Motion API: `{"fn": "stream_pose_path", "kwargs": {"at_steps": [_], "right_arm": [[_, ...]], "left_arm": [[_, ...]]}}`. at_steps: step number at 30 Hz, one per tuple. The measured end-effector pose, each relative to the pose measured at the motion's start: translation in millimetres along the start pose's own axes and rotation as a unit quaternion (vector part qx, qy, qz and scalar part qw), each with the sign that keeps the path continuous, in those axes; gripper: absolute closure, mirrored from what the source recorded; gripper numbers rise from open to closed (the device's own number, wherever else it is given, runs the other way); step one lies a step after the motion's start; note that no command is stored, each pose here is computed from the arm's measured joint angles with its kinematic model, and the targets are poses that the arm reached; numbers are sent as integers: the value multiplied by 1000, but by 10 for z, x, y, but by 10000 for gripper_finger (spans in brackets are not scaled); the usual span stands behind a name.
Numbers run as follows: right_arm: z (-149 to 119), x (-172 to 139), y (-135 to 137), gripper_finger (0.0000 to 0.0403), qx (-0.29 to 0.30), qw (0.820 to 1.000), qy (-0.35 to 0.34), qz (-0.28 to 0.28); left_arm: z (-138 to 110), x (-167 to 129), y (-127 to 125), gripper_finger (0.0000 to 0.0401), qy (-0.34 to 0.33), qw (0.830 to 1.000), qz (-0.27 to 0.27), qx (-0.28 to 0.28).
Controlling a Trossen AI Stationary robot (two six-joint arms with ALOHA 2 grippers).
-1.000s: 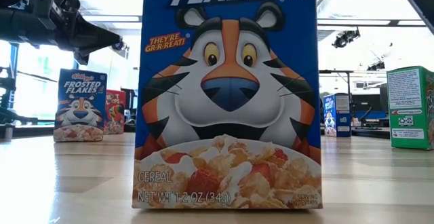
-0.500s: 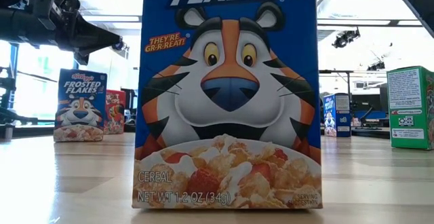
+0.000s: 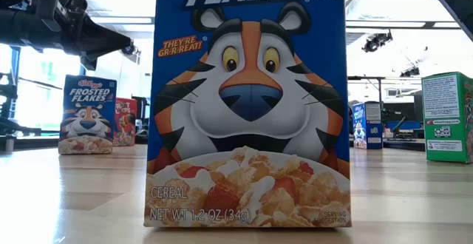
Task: Stack cereal on shelf
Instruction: Put the middle green cereal box on the shelf
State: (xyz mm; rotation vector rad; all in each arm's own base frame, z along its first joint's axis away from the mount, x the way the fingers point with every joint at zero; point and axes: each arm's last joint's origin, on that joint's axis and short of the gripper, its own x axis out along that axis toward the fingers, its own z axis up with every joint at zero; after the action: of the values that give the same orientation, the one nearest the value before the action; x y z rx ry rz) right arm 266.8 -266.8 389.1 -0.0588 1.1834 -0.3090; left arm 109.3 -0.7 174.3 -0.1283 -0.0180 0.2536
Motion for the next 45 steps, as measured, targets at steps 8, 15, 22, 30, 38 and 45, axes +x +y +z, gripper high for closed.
{"fn": "stream_pose_path", "kwargs": {"at_steps": [8, 15, 22, 30, 38, 45], "right_arm": [[34, 145, 8, 215, 10, 1000, 24, 1], [45, 177, 15, 189, 17, 999, 38, -15], [54, 150, 38, 182, 13, 998, 45, -32], [89, -18, 76, 182, 10, 998, 27, -51], [134, -408, 194, 182, -3, 996, -23, -89], [6, -712, 309, 183, 47, 995, -37, -84]], "left_arm": [[0, 0, 0, 390, 0, 1000, 0, -1], [-1, 0, 0, 390, 0, 1000, 0, -1], [-1, 0, 0, 390, 0, 1000, 0, -1], [-1, 0, 0, 390, 0, 1000, 0, -1], [-1, 0, 0, 390, 1, 1000, 0, -1], [-1, 0, 1, 390, 1, 1000, 0, 0]]}}
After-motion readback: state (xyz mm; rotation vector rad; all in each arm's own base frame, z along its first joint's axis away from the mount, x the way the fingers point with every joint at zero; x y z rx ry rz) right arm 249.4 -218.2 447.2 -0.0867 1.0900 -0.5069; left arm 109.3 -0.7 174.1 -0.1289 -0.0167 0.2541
